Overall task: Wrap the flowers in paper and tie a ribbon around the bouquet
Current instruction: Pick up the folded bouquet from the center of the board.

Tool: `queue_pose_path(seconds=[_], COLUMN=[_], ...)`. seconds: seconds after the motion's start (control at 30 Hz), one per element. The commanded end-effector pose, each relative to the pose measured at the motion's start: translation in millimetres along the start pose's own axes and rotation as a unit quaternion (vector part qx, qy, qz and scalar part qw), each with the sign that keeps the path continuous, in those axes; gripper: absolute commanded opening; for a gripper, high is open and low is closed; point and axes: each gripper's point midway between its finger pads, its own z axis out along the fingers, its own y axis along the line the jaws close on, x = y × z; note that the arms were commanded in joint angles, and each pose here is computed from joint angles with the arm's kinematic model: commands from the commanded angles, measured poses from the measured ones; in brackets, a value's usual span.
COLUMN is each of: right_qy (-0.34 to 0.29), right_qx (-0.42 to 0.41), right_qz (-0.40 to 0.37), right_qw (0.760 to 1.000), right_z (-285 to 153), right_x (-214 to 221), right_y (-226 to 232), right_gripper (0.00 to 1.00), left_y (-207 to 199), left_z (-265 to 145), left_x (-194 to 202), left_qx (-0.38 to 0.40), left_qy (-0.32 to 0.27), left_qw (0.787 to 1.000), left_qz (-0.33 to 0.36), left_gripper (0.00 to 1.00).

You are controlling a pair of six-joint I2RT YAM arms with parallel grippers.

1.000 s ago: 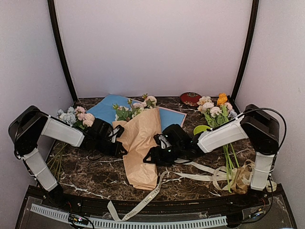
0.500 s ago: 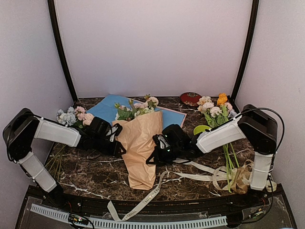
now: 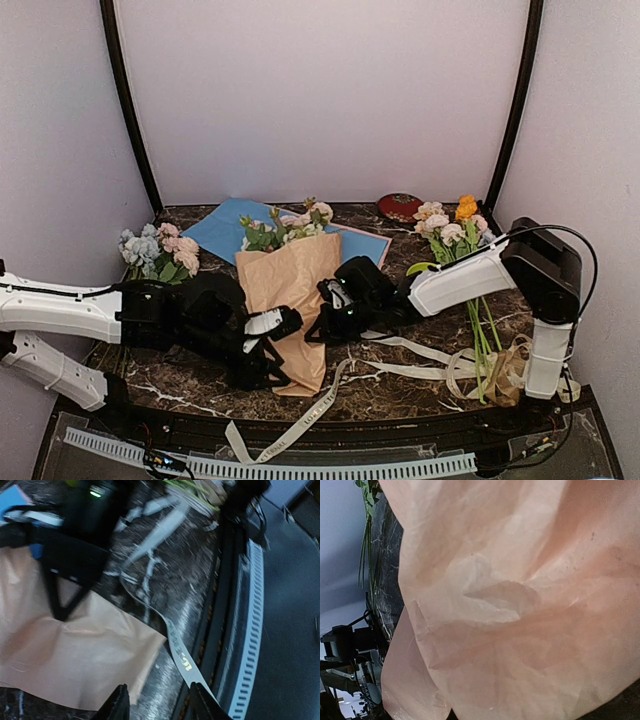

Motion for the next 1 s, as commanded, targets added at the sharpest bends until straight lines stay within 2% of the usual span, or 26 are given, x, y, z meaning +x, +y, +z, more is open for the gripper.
queue_pose_path(seconds=[0.0, 0.13, 0.27, 0.47, 0.6, 0.9, 0.97], right_qy=[-0.01, -0.01, -0.012, -0.009, -0.006, 0.0, 0.003], right_qx=[0.022, 0.044, 0.054, 0.072, 0.083, 0.085, 0.093], right_qz=[-0.024, -0.039, -0.051, -0.064, -0.068, -0.073, -0.075], right_qw=[0.999, 0.998, 0.997, 0.995, 0.994, 0.994, 0.993], right_z=[2.0, 0.5, -0.3, -0.5, -0.6, 1.5, 1.4], right_x=[-7.8, -8.6, -9.4, -7.5, -5.5, -3.3, -1.8], right_y=[-1.7, -4.8, -4.5, -7.7, -12.6, -15.3, -19.3], right_gripper=[0.0, 0.0, 0.0, 0.0, 0.0, 0.0, 0.0], left_y=[-64.6, -96.1, -91.7, -93.6, -82.1, -100.3, -96.1], left_z=[-1.2, 1.5, 6.1, 13.6, 22.0, 27.8, 30.3], left_x=[64.6, 79.0, 110.3, 139.0, 155.3, 173.5, 174.2], left_qx=[0.104, 0.129, 0.115, 0.133, 0.107, 0.161, 0.148], left_qy=[0.148, 0.198, 0.298, 0.369, 0.409, 0.41, 0.414], left_qw=[0.982, 0.965, 0.933, 0.899, 0.878, 0.869, 0.869], left_qz=[0.048, 0.113, 0.165, 0.197, 0.226, 0.226, 0.226], left_gripper=[0.51, 0.65, 0.67, 0.69, 0.65, 0.61, 0.49])
